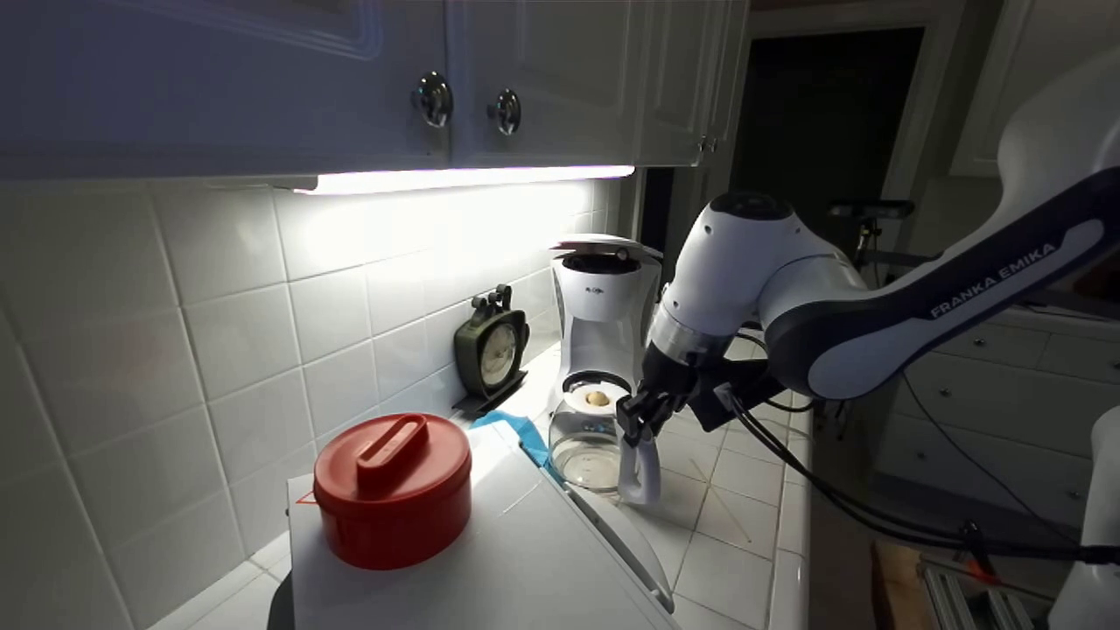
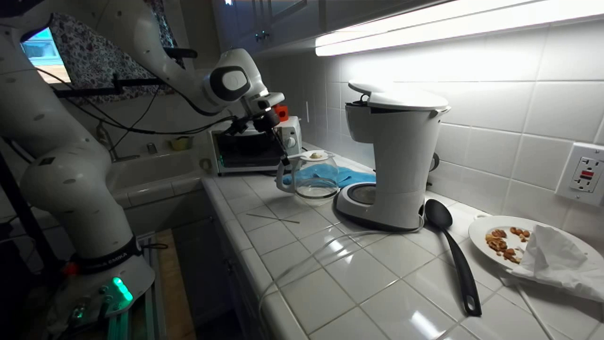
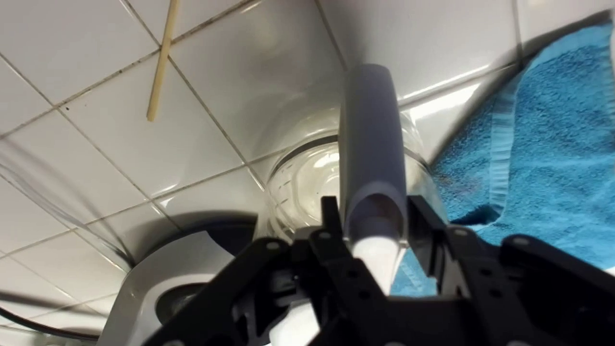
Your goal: Put the coffee jar on the coffeemaker
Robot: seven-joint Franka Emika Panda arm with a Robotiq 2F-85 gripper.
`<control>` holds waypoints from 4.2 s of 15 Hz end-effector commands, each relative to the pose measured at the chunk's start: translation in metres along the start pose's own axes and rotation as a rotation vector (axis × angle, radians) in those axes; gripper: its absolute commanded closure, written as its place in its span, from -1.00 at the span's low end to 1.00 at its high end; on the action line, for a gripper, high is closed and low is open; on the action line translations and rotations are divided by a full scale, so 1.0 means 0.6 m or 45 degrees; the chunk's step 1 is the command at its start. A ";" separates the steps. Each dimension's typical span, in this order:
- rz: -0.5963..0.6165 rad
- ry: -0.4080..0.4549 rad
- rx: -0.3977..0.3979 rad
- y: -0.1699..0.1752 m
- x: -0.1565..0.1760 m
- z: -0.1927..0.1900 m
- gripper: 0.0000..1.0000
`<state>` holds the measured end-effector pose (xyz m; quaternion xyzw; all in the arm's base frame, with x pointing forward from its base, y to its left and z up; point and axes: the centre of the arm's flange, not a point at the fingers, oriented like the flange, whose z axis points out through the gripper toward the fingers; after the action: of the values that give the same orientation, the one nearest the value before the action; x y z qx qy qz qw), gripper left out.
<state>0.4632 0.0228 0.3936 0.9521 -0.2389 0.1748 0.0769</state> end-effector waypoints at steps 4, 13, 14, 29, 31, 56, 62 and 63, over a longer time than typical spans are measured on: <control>-0.047 -0.069 0.018 0.004 -0.026 0.019 -0.87; -0.159 -0.034 -0.011 -0.021 -0.057 0.041 0.02; -0.174 -0.025 -0.015 -0.025 -0.059 0.043 0.14; -0.311 0.068 -0.055 -0.034 -0.064 0.068 -0.50; -0.318 0.086 -0.051 -0.036 -0.065 0.073 -0.16; -0.206 0.242 -0.070 -0.003 -0.031 0.012 0.84; -0.223 0.184 -0.057 -0.009 -0.041 0.047 0.84; -0.229 0.171 -0.045 -0.010 -0.044 0.053 0.84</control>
<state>0.4547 0.0346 0.3685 0.9526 -0.1507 0.2319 0.1264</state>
